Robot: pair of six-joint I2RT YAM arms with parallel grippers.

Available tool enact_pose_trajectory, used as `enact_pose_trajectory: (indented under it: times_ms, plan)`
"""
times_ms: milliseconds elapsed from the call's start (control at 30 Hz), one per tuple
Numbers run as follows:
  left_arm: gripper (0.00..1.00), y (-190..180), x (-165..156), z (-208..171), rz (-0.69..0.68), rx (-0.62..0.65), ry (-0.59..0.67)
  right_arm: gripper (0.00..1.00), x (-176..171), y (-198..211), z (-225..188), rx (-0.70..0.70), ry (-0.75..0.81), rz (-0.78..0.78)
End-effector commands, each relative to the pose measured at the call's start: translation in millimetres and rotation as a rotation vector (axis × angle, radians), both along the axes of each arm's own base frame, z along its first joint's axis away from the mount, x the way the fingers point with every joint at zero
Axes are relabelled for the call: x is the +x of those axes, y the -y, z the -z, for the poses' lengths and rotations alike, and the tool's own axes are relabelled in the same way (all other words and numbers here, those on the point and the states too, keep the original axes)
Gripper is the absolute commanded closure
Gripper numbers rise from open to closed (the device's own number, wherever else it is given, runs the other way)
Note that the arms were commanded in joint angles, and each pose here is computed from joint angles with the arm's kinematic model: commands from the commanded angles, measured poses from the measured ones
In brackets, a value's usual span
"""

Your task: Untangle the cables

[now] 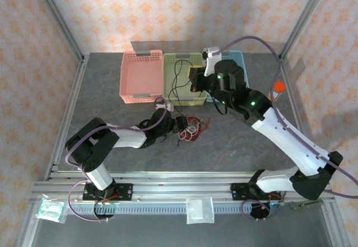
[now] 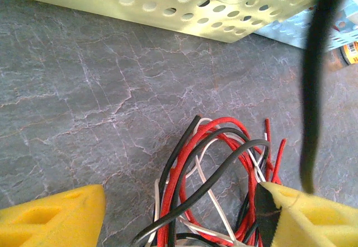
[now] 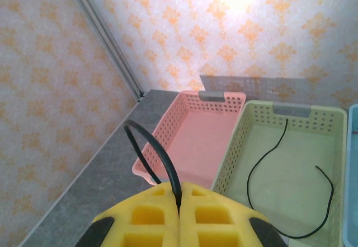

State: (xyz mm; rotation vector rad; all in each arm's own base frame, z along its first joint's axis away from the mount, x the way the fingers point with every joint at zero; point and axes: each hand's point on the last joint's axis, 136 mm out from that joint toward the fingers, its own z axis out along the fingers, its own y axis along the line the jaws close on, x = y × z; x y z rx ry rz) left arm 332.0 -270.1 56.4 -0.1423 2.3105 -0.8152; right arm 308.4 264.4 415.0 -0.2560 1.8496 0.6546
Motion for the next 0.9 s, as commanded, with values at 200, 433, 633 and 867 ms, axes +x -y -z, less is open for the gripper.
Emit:
enact_pose_trajectory:
  times_ms: [200,433,633,867]
  plan:
    - [0.27,1,6,-8,-0.038,-0.009,0.020,1.00,-5,43,-37,-0.006,0.082,0.157]
    - [0.27,-31,3,-42,-0.126,0.064,0.105,1.00,7,58,-49,0.005,0.122,0.273]
    - [0.27,-65,-11,-65,-0.192,0.106,0.164,1.00,35,57,-49,-0.033,0.119,0.334]
    - [0.27,-102,-14,-100,-0.288,-0.003,0.208,1.00,84,51,-40,-0.008,0.084,0.364]
